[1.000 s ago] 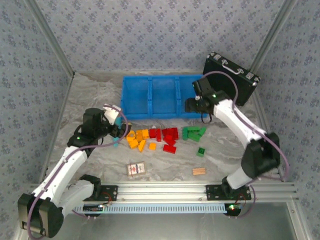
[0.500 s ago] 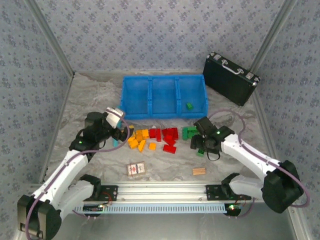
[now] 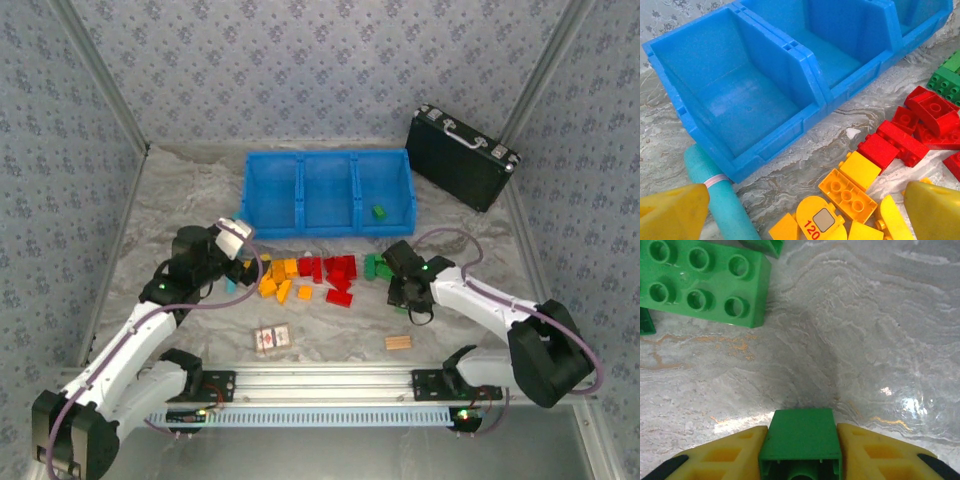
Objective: Sort the legos into containers by color
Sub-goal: Pick up the lego from the bottom-right of the table.
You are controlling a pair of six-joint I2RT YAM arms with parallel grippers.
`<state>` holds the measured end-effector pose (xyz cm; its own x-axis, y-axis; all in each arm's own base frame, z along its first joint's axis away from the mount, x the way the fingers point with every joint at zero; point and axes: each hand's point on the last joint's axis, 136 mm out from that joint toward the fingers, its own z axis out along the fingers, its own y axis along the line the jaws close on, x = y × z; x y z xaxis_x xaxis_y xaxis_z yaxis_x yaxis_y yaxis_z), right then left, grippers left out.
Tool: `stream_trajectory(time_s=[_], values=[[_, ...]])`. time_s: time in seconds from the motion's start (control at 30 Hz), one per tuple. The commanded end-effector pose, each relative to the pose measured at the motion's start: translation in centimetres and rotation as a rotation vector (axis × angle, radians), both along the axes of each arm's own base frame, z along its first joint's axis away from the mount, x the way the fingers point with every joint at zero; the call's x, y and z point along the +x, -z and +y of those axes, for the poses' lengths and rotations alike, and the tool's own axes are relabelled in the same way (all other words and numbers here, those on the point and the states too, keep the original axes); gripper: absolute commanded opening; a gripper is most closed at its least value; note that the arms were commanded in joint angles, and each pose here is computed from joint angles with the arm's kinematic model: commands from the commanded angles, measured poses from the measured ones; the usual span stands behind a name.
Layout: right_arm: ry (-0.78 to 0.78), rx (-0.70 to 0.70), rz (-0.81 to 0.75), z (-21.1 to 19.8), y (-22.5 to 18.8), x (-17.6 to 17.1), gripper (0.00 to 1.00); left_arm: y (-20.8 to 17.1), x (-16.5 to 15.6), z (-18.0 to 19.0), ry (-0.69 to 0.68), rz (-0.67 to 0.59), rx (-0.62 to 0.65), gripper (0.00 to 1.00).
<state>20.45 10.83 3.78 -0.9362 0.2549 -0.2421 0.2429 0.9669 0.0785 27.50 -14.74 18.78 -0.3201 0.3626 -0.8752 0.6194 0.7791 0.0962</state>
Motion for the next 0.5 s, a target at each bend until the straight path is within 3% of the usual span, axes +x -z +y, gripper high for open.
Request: stream_trajectory(time_s=[0.0, 0.23, 0.47], values=[[0.006, -0.025, 0.006, -0.7, -0.1, -0.7, 0.33, -0.8, 0.1, 0.0, 0.007, -0.043, 0.012, 1.00], [-0.003, -0.021, -0.035, -1.1, -2.4, 0.6, 0.26, -1.4, 0.0, 0.5, -0.010, -0.072, 0.028, 1.00], [-0.060, 0.001, -0.231, -0.5, -10.4, 8.8, 0.26, -1.8, 0.1, 0.6, -0.013, -0.086, 0.030, 1.00]])
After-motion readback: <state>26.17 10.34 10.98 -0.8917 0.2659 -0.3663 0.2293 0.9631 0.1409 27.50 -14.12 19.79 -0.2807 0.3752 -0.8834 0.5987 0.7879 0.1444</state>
